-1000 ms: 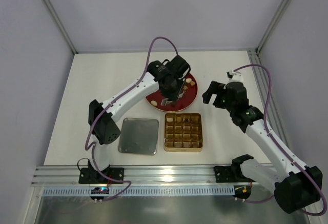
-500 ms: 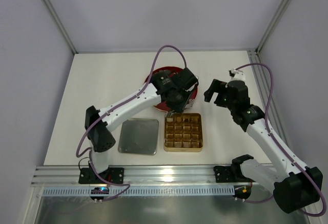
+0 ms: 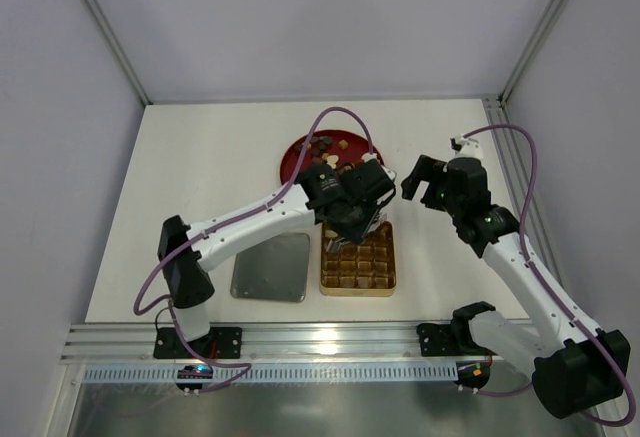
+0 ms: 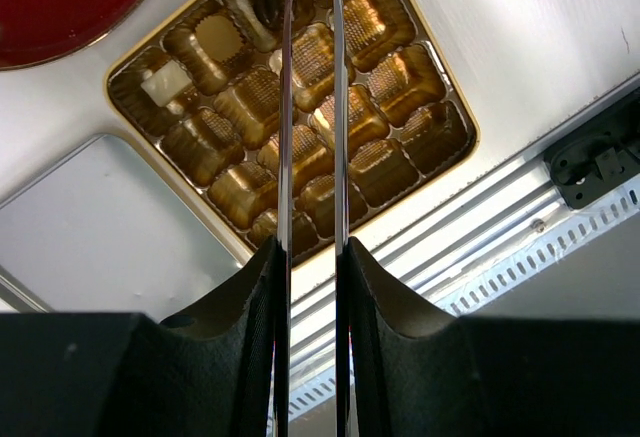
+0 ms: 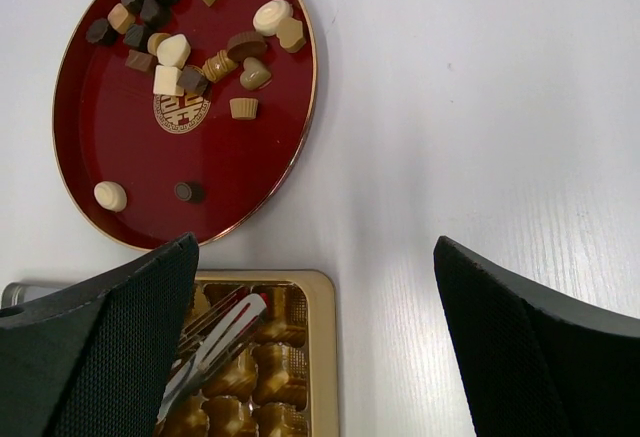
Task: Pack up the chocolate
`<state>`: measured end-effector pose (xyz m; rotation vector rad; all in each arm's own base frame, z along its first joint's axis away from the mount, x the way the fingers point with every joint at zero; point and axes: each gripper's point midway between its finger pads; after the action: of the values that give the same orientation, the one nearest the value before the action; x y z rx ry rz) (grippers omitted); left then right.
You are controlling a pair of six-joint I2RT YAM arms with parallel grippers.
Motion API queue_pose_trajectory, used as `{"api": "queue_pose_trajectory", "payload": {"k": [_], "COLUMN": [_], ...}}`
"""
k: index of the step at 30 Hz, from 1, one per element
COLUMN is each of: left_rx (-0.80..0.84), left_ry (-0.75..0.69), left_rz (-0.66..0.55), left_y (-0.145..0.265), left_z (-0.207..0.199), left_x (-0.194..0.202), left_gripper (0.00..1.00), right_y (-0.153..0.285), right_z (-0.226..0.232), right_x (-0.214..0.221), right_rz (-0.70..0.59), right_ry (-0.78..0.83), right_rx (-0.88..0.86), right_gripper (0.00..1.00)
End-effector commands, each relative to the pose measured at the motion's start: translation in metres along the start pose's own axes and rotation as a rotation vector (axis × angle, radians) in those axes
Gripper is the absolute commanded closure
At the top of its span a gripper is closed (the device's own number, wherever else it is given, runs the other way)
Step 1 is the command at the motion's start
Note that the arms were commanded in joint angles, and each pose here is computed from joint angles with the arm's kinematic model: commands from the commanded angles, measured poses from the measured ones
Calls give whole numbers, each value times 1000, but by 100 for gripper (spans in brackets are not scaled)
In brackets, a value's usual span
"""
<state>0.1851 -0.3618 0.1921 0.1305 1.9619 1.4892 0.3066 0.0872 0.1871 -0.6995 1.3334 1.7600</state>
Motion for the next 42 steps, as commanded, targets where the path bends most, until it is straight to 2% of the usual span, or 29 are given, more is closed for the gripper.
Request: {"api": "queue_pose_trajectory", "payload": {"k": [1, 38, 42], "left_rx": [30, 12, 12], "left_ry": [21, -5, -6], "left_rz": [-78, -49, -45], "left_y": [11, -8, -8], "left_z": [-11, -16, -16], "left_x": [-13, -7, -6], "left_gripper": [70, 66, 62], "right_y": [9, 9, 8], "right_z": [6, 6, 5], "right_x": [-20, -12, -10], "right_rz": [-63, -51, -46], "right_ry": [-17, -15, -16], "right_rx": [-25, -40, -40], "right_gripper": [0, 0, 0]}}
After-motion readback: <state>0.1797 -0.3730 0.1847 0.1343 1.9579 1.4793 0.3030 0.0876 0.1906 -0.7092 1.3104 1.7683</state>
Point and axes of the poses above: each gripper's point midway between its finger pads, its own y axis back along the fingers, its own z axis along the line the jaws close on, x = y × z, and after that the axes turned 3 degrees about y, right-handed
